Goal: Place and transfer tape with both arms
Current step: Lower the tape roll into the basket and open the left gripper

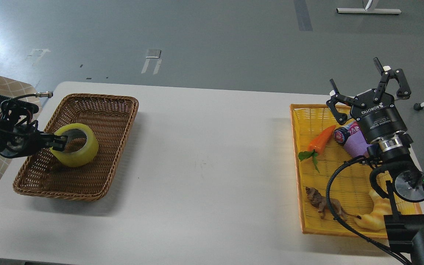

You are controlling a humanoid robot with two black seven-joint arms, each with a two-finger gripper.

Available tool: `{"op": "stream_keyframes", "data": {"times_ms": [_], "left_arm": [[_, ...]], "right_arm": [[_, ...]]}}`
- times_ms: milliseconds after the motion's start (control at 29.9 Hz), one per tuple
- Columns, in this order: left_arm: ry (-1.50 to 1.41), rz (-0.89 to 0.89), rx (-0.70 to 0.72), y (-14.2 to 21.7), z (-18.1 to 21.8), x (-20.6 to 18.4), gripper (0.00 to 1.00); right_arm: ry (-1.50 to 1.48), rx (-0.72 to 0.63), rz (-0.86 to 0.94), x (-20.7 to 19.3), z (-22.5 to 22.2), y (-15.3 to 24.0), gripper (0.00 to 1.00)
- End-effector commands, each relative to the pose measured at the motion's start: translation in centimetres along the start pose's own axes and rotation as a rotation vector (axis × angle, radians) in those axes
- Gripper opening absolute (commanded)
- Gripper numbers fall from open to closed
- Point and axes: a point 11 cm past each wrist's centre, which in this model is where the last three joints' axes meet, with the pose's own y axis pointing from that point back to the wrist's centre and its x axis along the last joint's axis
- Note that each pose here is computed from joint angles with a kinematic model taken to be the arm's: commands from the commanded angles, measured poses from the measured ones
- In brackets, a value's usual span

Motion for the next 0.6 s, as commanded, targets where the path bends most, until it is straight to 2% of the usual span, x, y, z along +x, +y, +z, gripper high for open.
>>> {"op": "stream_keyframes", "data": {"times_ms": [0,100,134,201,334,434,568], "left_arm": [[0.0,0.002,-0.011,-0.3,0.5,0.1,0.25],[0.0,0.002,-0.012,-0.5,0.7,0.1,0.28],[0.001,0.003,-0.012,-0.5,0.7,0.1,0.34],[0.001,0.003,-0.012,-0.5,0.7,0.1,0.38],[0.007,0.016,-0.018,-0.4,0.9,0.6,0.6],[0.089,0.038,-0.058,0.0,1.4,1.4,0.7],[0.202,0.103,-0.11,1.0,1.7,4.2,0.73]], "right_arm": [[0.0,0.0,0.0,0.0,0.0,0.0,0.99],[0.0,0.0,0.0,0.0,0.0,0.0,0.99],[0.0,0.0,-0.001,0.0,0.0,0.0,0.99],[0.0,0.0,0.0,0.0,0.0,0.0,0.99],[0.0,0.0,-0.001,0.0,0.0,0.0,0.99],[0.0,0.0,-0.001,0.0,0.0,0.0,0.99],[0.0,0.0,-0.001,0.0,0.0,0.0,0.99]]}}
